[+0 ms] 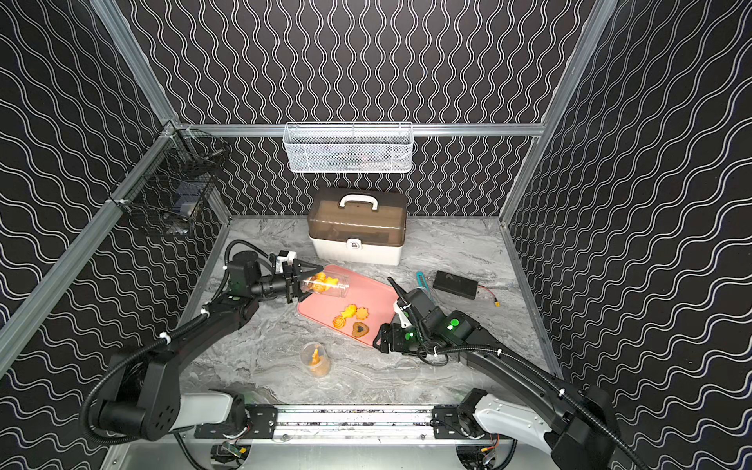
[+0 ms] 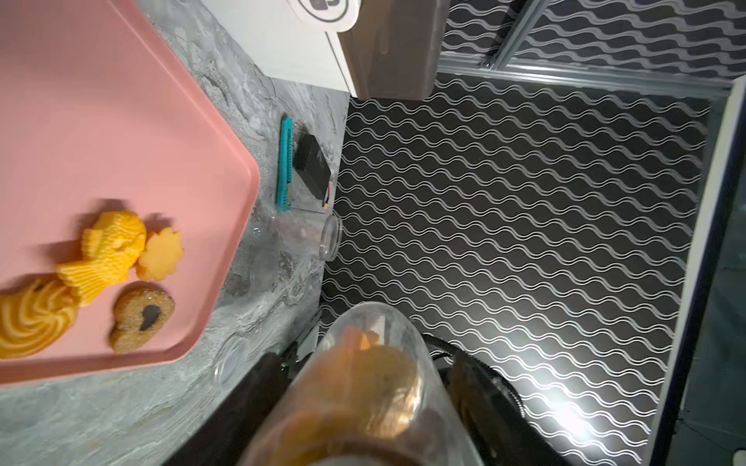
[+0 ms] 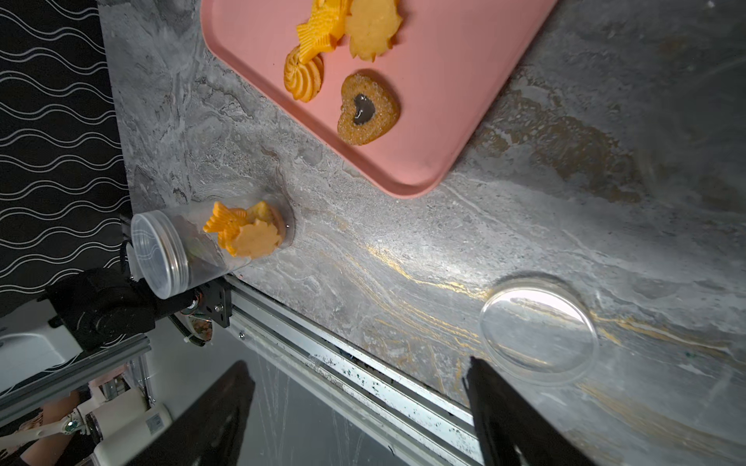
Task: Pour the cookies out of the jar
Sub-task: Place the lid at the center of the board, then pour the cookies in the jar onto the tray.
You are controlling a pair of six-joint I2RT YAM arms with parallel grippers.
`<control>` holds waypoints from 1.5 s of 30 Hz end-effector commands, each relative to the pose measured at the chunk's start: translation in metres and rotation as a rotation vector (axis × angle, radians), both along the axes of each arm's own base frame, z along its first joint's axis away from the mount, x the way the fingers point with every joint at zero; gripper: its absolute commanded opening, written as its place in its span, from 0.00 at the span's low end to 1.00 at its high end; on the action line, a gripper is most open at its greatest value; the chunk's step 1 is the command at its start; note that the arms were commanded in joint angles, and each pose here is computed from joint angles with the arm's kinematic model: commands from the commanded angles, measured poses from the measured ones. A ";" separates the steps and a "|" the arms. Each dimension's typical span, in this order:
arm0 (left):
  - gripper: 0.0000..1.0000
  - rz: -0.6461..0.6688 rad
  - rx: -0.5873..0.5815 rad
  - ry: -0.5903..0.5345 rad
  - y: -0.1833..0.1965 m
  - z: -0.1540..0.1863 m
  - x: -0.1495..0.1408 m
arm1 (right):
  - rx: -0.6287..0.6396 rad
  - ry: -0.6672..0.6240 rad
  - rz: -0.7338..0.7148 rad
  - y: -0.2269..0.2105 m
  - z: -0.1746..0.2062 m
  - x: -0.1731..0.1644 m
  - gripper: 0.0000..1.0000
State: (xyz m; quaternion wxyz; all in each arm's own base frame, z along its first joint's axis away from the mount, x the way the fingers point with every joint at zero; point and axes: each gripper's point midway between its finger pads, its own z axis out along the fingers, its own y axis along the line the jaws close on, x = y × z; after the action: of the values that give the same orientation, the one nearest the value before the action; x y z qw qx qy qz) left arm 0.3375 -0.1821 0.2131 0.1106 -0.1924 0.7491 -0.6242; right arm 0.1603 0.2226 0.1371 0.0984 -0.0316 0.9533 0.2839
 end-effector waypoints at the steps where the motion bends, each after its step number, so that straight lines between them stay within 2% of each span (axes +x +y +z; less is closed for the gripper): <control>1: 0.67 -0.088 0.067 -0.054 -0.004 -0.016 -0.001 | 0.031 -0.026 0.008 0.007 0.006 0.006 0.86; 7: 0.69 -0.116 0.097 -0.034 -0.005 -0.046 0.013 | 0.030 -0.042 0.000 0.004 0.005 0.006 0.86; 11: 0.69 -0.143 0.183 -0.011 -0.003 -0.069 0.015 | 0.022 -0.041 -0.008 0.002 0.002 0.006 0.86; 22: 0.69 -0.172 0.281 0.028 0.002 -0.101 0.021 | -0.015 -0.044 -0.024 0.001 -0.001 0.014 0.87; 38: 0.69 -0.168 0.334 0.002 0.006 -0.104 0.028 | -0.013 -0.044 -0.009 0.012 -0.005 0.025 0.89; 43: 0.69 -0.158 0.265 0.003 0.000 -0.100 0.032 | -0.003 -0.028 0.009 0.021 -0.008 0.028 0.89; 45: 0.69 -0.151 0.289 -0.010 0.002 -0.099 0.034 | -0.001 -0.032 0.009 0.022 -0.007 0.030 0.89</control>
State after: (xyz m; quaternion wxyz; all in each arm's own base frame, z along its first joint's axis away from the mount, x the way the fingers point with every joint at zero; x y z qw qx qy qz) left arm 0.3649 -0.1779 0.1052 0.0775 -0.1267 0.8495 -0.5063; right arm 0.1848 0.2376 0.1224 0.1014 -0.0330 0.9572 0.2692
